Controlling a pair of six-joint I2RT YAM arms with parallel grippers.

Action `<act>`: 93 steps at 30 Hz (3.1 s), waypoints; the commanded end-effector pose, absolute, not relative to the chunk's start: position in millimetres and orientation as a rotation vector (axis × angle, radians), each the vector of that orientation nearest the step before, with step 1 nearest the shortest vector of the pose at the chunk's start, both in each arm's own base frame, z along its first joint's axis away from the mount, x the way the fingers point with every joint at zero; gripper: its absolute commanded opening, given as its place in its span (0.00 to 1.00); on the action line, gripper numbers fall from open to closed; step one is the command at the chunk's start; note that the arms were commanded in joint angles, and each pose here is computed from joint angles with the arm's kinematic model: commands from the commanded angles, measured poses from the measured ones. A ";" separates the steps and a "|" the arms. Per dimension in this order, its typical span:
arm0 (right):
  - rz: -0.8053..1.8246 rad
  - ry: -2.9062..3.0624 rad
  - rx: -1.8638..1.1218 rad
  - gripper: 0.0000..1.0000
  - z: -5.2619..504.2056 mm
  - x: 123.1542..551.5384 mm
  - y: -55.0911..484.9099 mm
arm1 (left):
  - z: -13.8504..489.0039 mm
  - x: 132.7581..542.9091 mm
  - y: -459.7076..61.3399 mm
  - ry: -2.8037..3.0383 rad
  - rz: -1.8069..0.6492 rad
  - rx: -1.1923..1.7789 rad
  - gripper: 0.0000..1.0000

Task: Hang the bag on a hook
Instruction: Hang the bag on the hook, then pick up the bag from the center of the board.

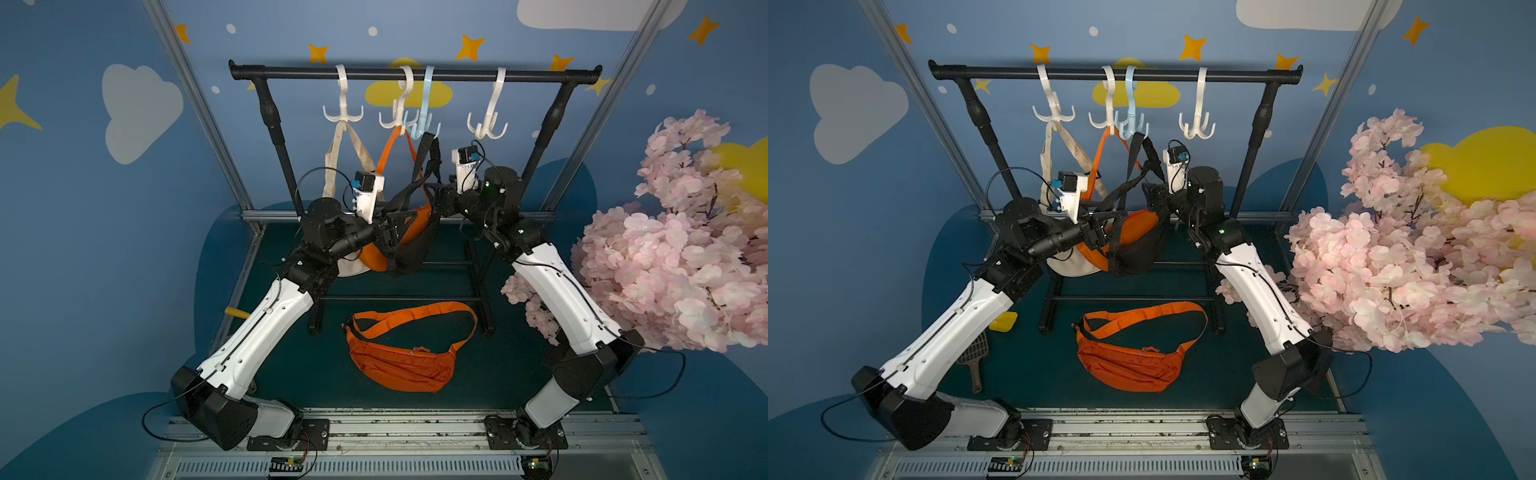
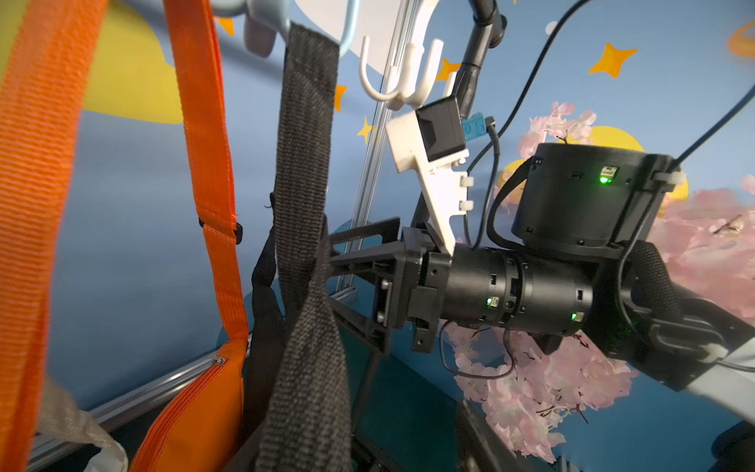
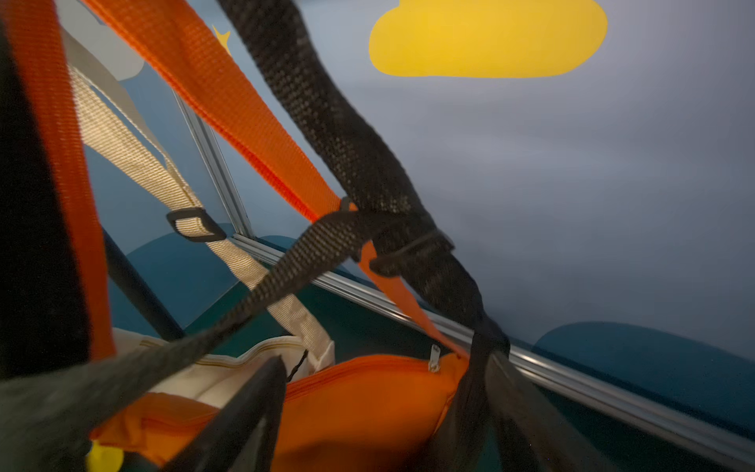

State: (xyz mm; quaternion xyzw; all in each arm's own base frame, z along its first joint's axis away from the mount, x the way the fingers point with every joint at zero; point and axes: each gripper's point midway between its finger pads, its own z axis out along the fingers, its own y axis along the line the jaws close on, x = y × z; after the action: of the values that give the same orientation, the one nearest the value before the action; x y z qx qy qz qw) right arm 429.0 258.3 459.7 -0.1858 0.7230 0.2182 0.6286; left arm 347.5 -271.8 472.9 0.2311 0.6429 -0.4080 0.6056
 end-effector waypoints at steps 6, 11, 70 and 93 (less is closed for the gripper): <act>0.528 1.790 -0.415 0.80 397.8 375.5 234.9 | 483.9 323.7 -261.8 1.364 -0.930 0.574 0.75; 0.482 2.042 -0.534 0.77 303.8 332.6 234.7 | 472.5 315.1 -251.7 1.362 -0.901 0.554 0.79; 0.232 2.226 -1.217 0.00 121.9 306.1 300.5 | 360.8 245.3 -138.9 1.499 -0.584 0.261 0.96; 0.377 1.769 -1.162 0.00 311.2 276.2 332.6 | 244.5 269.1 -225.8 1.766 -0.655 0.572 0.90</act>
State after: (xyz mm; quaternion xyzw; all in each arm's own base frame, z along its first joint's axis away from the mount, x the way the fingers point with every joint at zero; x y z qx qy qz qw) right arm 286.9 327.5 290.0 -0.4645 0.7426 0.1394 0.4619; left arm 257.3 -218.3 221.9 0.2337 0.7703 -0.2883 0.5185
